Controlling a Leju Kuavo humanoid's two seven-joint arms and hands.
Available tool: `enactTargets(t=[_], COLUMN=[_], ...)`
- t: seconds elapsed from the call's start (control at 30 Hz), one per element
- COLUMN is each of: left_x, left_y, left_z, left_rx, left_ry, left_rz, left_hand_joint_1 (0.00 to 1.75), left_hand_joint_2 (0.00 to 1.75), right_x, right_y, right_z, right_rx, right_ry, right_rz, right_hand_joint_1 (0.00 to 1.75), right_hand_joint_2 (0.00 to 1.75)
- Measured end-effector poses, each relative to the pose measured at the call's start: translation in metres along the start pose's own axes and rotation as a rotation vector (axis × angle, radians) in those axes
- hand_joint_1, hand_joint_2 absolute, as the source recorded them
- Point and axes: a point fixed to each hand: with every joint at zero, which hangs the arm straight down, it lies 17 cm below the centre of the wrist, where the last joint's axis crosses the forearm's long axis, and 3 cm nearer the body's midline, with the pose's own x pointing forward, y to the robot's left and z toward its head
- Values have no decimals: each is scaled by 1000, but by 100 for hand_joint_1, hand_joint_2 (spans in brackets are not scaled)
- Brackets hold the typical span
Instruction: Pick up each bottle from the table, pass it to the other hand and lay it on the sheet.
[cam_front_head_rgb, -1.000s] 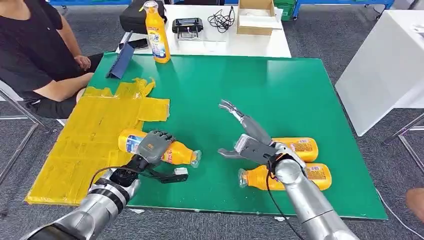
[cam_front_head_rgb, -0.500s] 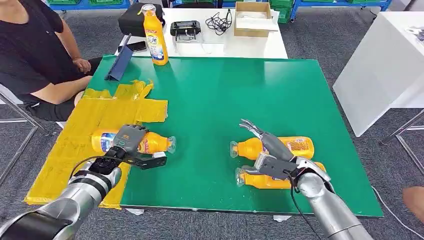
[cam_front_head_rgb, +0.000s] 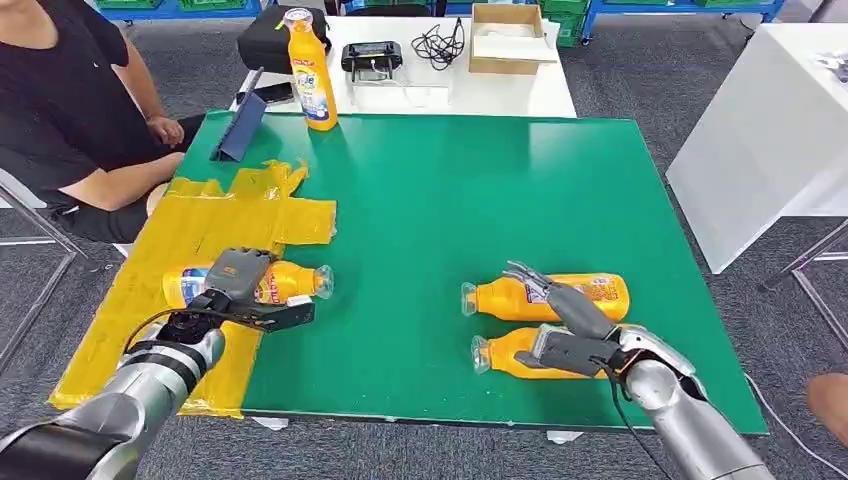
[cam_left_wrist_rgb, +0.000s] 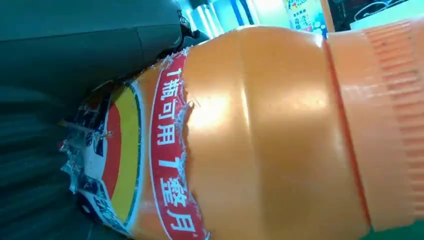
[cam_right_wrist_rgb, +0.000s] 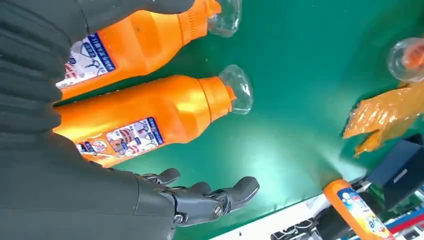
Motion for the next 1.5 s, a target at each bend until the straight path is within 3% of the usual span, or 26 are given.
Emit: enactTargets(t=[0.13, 0.3, 0.33, 0.53, 0.8, 1.1, 1.5], left_x=[5, 36, 44, 71, 96, 76, 58], left_y=[-3, -10, -6, 35, 80, 117, 121], left_z=[2, 15, 19, 49, 87, 96, 109], left_rx=[-7, -29, -24, 69, 141, 293, 367], left_ry=[-31, -215, -259, -388, -565, -592, -560], left_rz=[42, 304, 388, 1045, 1449, 1525, 1568], left_hand_joint_1=[0, 0, 0, 0, 0, 0, 0], left_hand_joint_2=[175, 175, 0, 0, 0, 0, 0], right_x=[-3, -11, -13, -26, -45, -74, -57], right_y=[1, -1, -2, -21, -21, 0, 37], right_z=[2, 7, 8, 11, 21, 50, 89], right_rx=[8, 20, 22, 27, 70, 89, 107], right_ry=[7, 29, 35, 75, 138, 215, 180], right_rz=[6, 42, 52, 108, 146, 172, 199], right_hand_joint_1=[0, 0, 0, 0, 0, 0, 0], right_hand_joint_2=[175, 175, 175, 175, 175, 175, 175])
